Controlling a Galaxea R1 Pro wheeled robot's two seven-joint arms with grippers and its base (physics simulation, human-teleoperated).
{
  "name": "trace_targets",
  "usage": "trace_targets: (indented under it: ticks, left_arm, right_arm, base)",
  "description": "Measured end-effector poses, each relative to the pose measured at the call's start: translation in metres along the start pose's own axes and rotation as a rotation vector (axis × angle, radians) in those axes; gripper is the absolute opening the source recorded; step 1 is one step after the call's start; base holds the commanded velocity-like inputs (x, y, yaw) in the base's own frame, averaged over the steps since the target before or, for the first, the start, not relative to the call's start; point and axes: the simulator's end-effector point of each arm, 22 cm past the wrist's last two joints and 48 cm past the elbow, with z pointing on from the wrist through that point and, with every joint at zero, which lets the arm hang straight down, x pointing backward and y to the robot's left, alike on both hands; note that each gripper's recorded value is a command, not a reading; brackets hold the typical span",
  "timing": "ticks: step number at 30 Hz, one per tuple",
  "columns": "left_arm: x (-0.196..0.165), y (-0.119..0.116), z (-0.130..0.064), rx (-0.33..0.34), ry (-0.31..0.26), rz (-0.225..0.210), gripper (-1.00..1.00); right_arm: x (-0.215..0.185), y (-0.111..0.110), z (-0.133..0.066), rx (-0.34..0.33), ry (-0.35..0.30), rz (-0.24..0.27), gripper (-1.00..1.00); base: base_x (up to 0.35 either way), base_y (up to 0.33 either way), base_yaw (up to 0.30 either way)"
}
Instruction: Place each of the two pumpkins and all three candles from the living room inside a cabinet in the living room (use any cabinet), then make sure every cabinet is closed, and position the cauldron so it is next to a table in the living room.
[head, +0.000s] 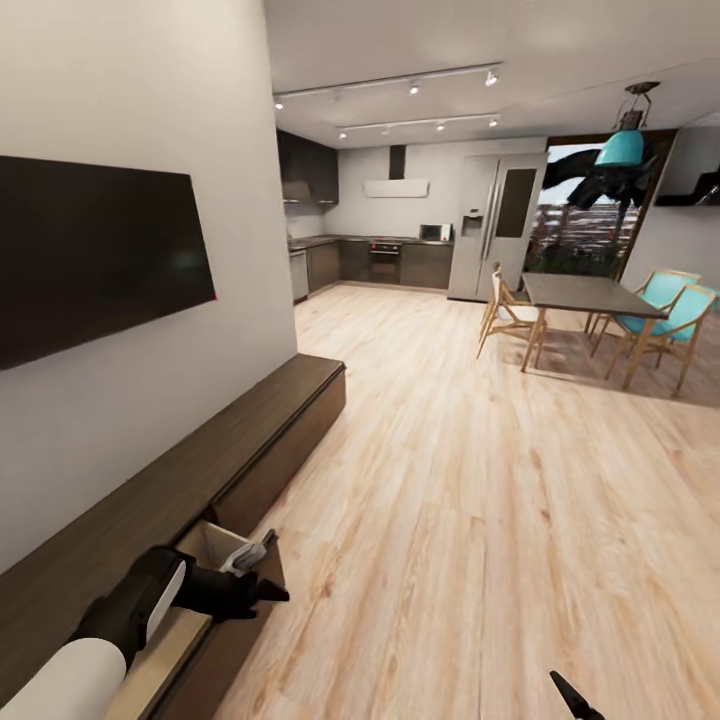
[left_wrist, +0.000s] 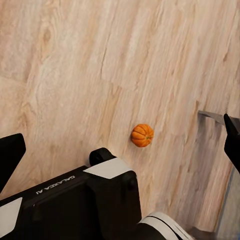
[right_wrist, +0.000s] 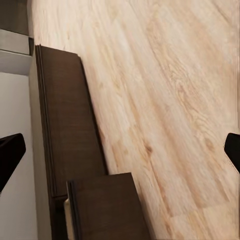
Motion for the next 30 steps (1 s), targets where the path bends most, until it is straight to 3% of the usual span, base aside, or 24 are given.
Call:
trace_targets:
  ticks: [30]
  left_arm:
    - [0.0000,0.0000,0.0000,0.000,0.000,0.000,1.00]
  right_arm:
    - [0.0002,-0.0009,-0.0001,0.003,0.000,0.000,1.00]
  base:
    - [-0.064,0.049,-0.289]
